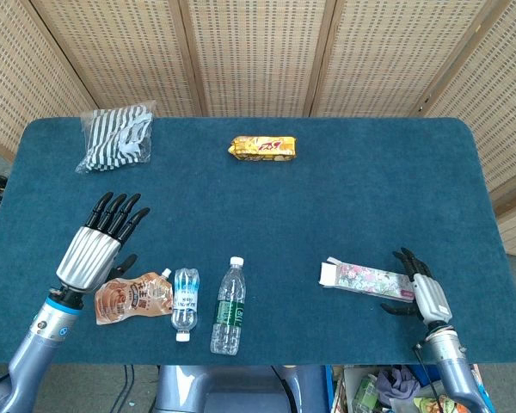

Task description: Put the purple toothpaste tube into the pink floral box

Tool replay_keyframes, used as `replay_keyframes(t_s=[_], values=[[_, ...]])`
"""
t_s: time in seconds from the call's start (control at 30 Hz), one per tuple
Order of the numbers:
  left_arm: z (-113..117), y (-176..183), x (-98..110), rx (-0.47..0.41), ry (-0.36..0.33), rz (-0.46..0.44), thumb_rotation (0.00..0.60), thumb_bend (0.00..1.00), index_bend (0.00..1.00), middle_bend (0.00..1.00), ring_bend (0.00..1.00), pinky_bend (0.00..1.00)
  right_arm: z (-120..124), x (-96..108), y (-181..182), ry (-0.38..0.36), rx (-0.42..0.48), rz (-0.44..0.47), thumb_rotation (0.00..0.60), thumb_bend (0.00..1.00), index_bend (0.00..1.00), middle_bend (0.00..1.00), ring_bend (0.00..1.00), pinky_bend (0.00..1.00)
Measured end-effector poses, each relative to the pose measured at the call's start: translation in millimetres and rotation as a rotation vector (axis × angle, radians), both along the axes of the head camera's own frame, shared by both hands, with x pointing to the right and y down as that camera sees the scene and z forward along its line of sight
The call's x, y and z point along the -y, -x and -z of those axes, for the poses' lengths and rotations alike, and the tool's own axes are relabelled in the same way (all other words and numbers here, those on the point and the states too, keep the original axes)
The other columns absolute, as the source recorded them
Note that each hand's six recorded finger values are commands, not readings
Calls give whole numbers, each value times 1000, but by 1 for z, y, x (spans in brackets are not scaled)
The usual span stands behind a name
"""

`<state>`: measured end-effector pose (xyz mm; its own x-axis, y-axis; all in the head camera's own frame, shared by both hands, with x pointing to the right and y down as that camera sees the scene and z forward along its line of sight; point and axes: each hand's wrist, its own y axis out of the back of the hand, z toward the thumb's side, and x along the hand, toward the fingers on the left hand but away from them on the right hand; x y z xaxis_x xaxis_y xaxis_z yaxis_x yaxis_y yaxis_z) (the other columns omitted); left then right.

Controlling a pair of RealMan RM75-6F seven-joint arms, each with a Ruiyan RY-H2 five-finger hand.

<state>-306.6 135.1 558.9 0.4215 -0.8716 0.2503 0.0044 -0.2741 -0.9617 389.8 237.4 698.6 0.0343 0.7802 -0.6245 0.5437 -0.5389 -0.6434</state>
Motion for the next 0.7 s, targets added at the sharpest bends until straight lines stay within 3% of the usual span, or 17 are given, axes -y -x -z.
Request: replay_keyframes(t_s=[0.17,0.47,0.7], values=[[-1,3,-1,-2,-3,8,600,290,94,0,0,0,4,0,-4,-57,-4,3,600,156,64,0,0,0],[-5,17,-9,-13,25,64,600,290,94,0,0,0,28,11,7,-205,83,-14,600,156,64,0,0,0],[-20,42,-38,-61,89,156,600,290,84,0,0,0,68,17,32,-373,128,79,600,155,64,0,0,0]])
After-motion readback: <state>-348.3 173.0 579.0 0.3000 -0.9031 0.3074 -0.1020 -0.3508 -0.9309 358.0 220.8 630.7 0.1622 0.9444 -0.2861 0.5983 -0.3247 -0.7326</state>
